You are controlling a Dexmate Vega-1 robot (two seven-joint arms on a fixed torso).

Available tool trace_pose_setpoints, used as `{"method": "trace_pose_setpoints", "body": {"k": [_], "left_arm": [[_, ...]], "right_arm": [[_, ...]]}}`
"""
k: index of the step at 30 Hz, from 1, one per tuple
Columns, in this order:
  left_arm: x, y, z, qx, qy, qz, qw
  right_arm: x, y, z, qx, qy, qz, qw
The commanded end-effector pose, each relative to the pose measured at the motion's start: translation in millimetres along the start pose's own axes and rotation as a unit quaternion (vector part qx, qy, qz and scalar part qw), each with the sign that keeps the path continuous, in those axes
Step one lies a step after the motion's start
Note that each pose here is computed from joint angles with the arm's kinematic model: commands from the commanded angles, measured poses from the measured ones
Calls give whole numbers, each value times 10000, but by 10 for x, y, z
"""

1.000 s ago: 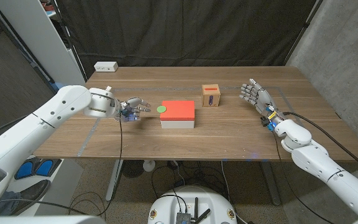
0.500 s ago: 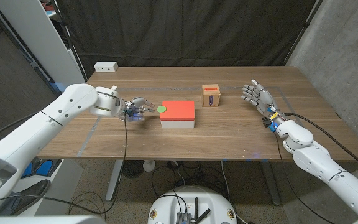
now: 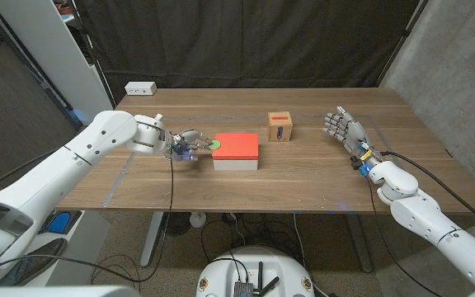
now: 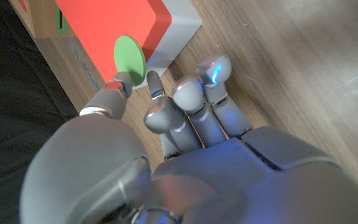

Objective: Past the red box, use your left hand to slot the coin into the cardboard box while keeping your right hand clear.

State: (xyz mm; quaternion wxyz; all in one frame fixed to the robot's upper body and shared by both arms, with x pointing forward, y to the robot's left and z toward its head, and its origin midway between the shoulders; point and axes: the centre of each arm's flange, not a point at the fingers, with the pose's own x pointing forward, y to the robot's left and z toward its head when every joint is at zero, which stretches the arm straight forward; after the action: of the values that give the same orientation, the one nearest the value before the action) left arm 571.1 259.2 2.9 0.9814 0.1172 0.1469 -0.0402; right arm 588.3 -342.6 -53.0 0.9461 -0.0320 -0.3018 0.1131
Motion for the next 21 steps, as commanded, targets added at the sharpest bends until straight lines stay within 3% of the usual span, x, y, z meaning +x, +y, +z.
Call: {"method": "trace_pose_setpoints", "body": {"k": [1, 21], "left_arm": [[3, -54, 2, 13, -18, -33, 10000], [52, -110, -16, -36, -76, -80, 9999]], "right_arm": [[-29, -27, -24, 48, -29, -41, 10000], [-105, -46, -89, 114, -19, -166, 9998]]}}
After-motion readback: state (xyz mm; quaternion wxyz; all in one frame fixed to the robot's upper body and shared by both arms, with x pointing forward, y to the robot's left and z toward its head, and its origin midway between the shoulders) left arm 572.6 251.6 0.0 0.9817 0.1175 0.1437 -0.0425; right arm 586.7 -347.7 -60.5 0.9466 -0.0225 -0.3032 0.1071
